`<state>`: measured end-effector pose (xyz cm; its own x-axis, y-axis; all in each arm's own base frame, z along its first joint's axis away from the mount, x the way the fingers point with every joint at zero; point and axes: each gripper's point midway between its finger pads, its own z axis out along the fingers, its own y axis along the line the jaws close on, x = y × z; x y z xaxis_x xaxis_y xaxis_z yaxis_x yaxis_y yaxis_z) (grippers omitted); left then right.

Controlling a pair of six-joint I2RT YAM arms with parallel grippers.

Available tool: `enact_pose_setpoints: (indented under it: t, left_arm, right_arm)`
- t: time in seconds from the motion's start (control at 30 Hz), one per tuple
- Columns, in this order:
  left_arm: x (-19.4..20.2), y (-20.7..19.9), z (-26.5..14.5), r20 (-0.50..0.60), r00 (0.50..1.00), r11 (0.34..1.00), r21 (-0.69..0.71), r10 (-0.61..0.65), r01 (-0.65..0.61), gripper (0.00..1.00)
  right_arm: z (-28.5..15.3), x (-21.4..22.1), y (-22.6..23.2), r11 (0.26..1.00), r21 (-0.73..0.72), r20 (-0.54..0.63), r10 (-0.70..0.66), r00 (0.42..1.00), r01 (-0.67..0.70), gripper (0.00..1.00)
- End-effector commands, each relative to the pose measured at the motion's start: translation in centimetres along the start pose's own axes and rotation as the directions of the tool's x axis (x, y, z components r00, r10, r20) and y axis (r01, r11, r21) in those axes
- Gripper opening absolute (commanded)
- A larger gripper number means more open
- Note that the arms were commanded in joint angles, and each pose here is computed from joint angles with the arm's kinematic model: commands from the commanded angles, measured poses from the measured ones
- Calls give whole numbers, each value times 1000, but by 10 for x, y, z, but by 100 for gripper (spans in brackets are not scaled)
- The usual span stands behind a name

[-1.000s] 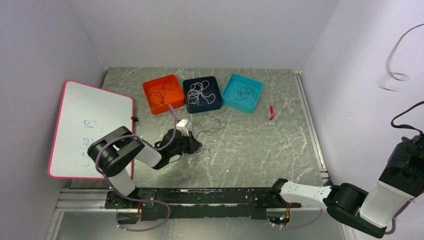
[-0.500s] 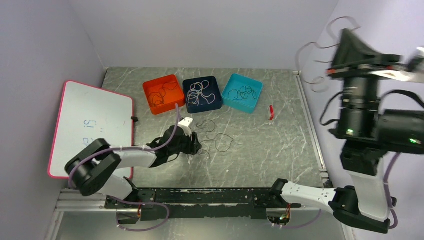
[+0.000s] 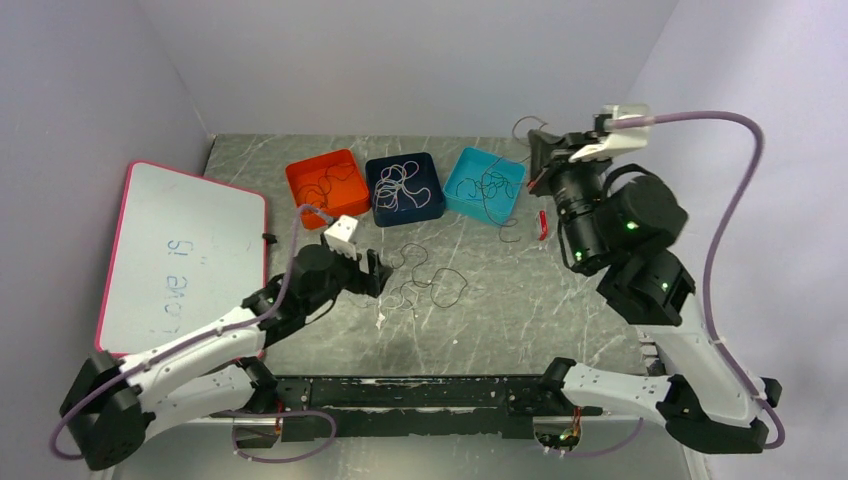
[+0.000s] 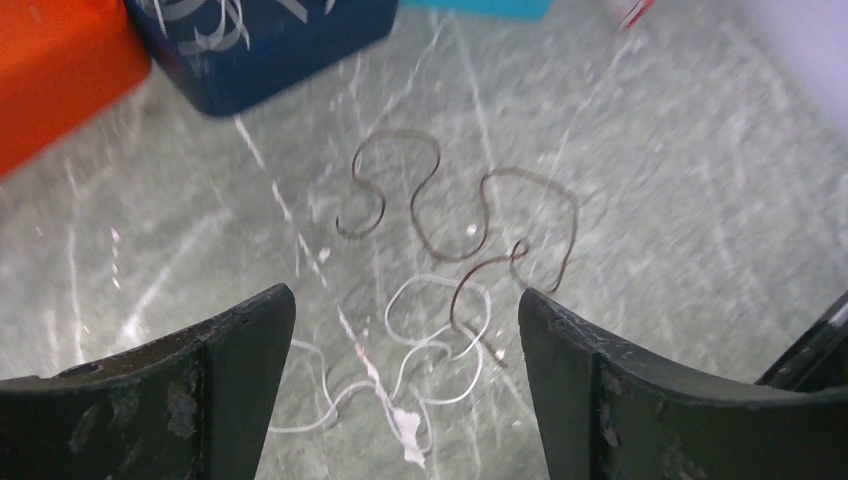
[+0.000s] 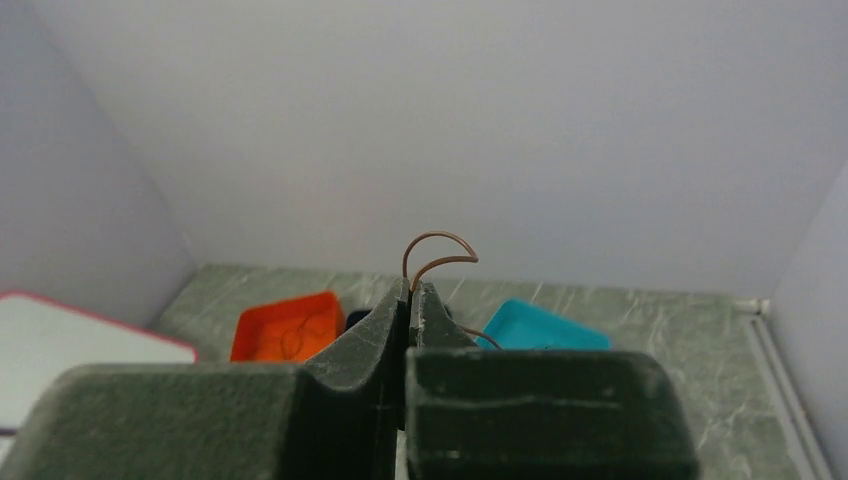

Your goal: Untangle the cables

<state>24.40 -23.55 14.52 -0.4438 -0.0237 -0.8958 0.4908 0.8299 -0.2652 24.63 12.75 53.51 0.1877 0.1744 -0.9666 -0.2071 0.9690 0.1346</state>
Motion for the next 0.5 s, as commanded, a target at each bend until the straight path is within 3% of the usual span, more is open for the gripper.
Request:
enact_pose_setpoints:
  t: [0.0,0.27,0.47]
  left_arm:
    - [-58,-14,-24,142,988,997,37,61,-66,87]
    - [-138,-59,-65,306,948,968,196,91,-156,89]
    - [-173,-91,-91,394,916,921,328,68,-210,88]
  right_arm:
    - [0,53,30,994,-101,-167,15,986,-32,0]
    - [-10,119,89,922,-384,-319,-94,943,-38,0]
    - [-14,139,107,883,-466,-347,-126,930,-55,0]
